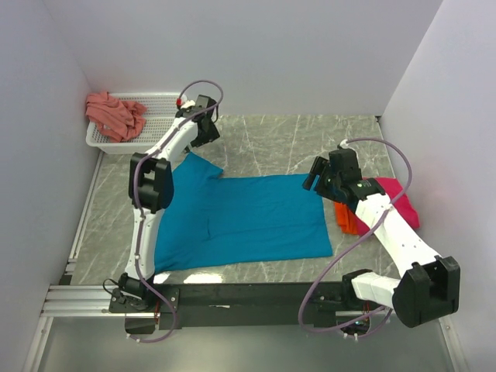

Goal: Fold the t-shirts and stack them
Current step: Fold the tshirt

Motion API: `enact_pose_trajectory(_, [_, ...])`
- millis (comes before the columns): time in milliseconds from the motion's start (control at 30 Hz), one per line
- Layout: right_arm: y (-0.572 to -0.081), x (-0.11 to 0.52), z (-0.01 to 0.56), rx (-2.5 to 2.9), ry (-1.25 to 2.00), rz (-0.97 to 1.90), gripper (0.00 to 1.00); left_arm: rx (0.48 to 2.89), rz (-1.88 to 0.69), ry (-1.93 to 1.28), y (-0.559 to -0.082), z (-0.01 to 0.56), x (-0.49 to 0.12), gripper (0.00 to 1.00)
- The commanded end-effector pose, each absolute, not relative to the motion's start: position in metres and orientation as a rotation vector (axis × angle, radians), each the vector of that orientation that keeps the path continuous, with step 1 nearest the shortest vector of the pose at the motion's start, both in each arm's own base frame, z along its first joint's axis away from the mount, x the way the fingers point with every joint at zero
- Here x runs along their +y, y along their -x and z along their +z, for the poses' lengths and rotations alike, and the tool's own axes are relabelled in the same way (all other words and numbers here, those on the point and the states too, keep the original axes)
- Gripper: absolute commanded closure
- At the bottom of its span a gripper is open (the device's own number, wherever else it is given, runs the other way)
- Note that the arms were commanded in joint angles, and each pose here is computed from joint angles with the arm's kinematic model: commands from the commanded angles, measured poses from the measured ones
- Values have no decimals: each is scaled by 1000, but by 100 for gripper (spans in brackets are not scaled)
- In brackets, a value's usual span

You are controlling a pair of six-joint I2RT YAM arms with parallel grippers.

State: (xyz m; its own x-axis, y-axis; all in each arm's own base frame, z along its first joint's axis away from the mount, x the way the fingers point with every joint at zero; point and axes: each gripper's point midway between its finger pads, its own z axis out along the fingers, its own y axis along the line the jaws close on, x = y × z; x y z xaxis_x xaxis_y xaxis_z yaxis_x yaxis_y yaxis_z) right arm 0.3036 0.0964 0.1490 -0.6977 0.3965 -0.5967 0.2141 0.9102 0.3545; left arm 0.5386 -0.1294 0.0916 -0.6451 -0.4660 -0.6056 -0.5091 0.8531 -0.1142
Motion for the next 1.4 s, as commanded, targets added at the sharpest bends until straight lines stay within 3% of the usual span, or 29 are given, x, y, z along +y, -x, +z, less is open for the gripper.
enact_pose_trajectory(0, [-316,86,162,2297,-454,311,19,2400,194,659,-541,90,-120,1])
enact_pose_trajectory(167, [-314,82,156,2303,-472,318,19,2449,245,679,-529,58,-117,1])
enact_pose_trajectory(267, [-314,81,154,2309,-473,315,19,2444,287,694,-525,49,-111,7])
enact_pose_trajectory(333, [-314,82,153,2312,-470,322,20,2440,299,705,-526,43,-110,17])
enact_pose_trajectory(500, [-312,82,150,2311,-468,326,20,2447,351,743,-529,23,-108,32])
enact_pose_trajectory(667, [-309,79,147,2319,-473,310,20,2463,384,753,-517,5,-107,40])
enact_pose_trajectory(767, [-309,80,146,2321,-467,318,20,2501,416,767,-503,-5,-105,57])
enact_pose_trajectory(800, [-310,80,146,2320,-467,318,20,2499,423,770,-500,-3,-106,70])
enact_pose_trajectory(867, [-310,80,146,2318,-468,317,20,2494,450,769,-491,1,-103,81])
enact_pose_trajectory(900, [-310,79,147,2316,-469,315,20,2492,454,771,-489,3,-102,91])
enact_pose_trajectory(967, [-310,79,146,2315,-471,314,20,2485,465,779,-483,8,-98,100])
enact_pose_trajectory(1200, [-311,80,144,2320,-475,319,20,2418,481,790,-482,36,-90,100])
enact_pose_trajectory(1367, [-321,79,146,2316,-452,298,20,2325,248,744,-499,81,-106,100])
